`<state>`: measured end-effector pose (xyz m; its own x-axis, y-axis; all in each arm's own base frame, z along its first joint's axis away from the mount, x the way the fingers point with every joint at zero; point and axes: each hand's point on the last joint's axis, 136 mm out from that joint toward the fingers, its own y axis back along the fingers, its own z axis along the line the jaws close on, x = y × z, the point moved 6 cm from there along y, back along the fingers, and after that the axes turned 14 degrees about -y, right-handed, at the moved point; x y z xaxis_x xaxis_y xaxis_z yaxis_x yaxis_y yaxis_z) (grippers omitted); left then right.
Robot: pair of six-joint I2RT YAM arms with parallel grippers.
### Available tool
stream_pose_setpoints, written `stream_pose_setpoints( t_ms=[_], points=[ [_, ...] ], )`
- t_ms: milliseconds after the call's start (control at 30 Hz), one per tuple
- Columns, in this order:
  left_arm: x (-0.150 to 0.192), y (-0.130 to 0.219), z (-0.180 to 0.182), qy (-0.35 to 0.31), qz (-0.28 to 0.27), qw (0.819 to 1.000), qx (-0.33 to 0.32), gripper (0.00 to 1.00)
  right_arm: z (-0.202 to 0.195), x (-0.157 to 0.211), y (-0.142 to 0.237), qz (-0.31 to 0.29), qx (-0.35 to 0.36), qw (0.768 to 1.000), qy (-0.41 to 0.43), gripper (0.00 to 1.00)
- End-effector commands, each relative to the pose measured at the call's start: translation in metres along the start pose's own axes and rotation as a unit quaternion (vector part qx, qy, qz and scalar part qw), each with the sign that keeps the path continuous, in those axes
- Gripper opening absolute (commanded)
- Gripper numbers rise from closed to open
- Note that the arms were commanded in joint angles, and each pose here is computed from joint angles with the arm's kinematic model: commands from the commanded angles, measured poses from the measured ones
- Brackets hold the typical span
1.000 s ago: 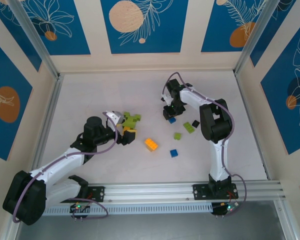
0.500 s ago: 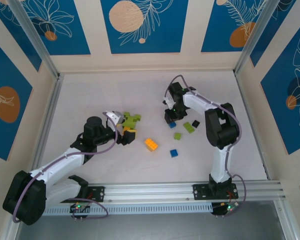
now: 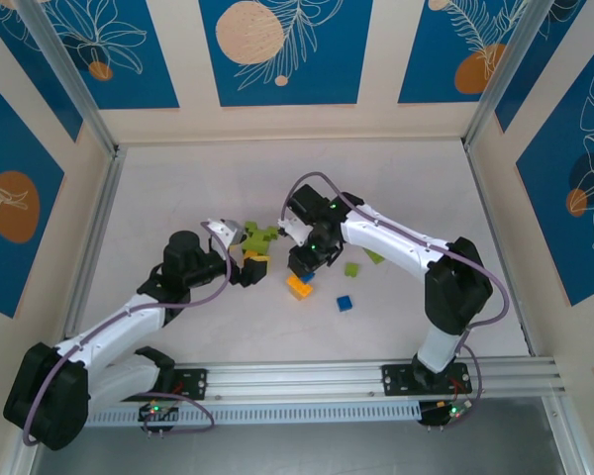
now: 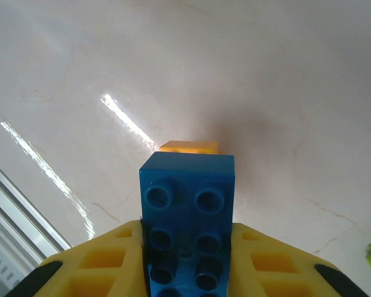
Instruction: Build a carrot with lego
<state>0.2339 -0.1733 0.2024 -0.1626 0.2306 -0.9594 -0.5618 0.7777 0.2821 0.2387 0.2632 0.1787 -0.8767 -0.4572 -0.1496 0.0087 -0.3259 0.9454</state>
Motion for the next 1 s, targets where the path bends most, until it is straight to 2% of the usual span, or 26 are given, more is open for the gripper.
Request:
stream_pose_setpoints(
  t_ms=[0, 967],
  points=[
    [-0.012, 0.004, 0.0, -0.022, -0.022, 1.0, -0.003, 0.99, 0.003, 0.005, -0.001, 0.017, 0.001, 1.0, -0.013, 0.3],
    [-0.011, -0.001, 0.0, -0.021, -0.017, 1.0, 0.007, 0.99, 0.004, 0.009, -0.035, 0.052, 0.008, 0.999, -0.01, 0.3]
  ],
)
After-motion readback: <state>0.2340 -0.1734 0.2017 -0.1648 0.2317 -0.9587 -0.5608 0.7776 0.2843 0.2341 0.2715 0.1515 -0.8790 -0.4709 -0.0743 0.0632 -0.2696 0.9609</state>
